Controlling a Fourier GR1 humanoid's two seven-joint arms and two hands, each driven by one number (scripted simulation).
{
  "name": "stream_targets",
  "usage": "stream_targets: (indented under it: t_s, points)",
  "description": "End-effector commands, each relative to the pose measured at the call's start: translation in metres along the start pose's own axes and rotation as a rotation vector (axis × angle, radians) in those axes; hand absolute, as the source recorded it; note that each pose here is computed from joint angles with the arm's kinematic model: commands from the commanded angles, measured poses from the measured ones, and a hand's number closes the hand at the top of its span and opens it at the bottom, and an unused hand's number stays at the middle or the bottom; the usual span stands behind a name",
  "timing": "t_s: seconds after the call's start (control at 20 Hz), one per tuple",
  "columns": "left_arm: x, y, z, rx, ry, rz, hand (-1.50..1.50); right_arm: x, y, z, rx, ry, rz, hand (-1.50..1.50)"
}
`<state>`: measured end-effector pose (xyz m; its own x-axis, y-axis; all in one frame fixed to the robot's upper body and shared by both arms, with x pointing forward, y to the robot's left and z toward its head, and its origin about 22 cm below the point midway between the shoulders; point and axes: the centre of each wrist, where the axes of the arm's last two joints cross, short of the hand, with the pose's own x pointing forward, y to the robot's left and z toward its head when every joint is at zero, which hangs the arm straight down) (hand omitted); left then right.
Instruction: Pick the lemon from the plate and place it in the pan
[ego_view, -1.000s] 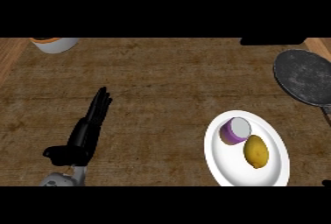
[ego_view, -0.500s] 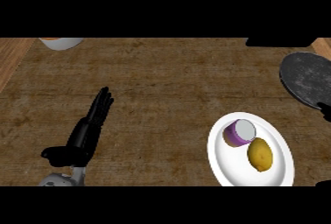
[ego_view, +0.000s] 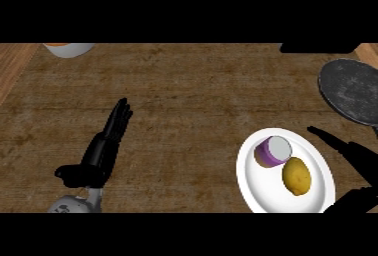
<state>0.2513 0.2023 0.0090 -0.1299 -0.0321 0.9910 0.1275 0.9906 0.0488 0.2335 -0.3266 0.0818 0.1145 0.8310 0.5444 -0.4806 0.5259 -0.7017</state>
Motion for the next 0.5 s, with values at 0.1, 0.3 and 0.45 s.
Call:
stream_targets:
  t_s: [0.1, 0.3, 0.45]
  points:
    - [-0.012, 0.001, 0.014, 0.013, 0.001, -0.002, 0.00, 0.001, 0.016, -0.031, 0.049, 0.044, 0.047, -1.50]
    - [-0.006, 0.001, 0.000, 0.011, -0.012, -0.002, 0.00, 0.000, 0.025, -0.019, 0.051, 0.070, 0.022, -1.50]
    - [-0.005, -0.003, 0.004, 0.004, 0.000, -0.012, 0.00, 0.022, 0.024, -0.020, 0.036, 0.075, 0.019, -1.50]
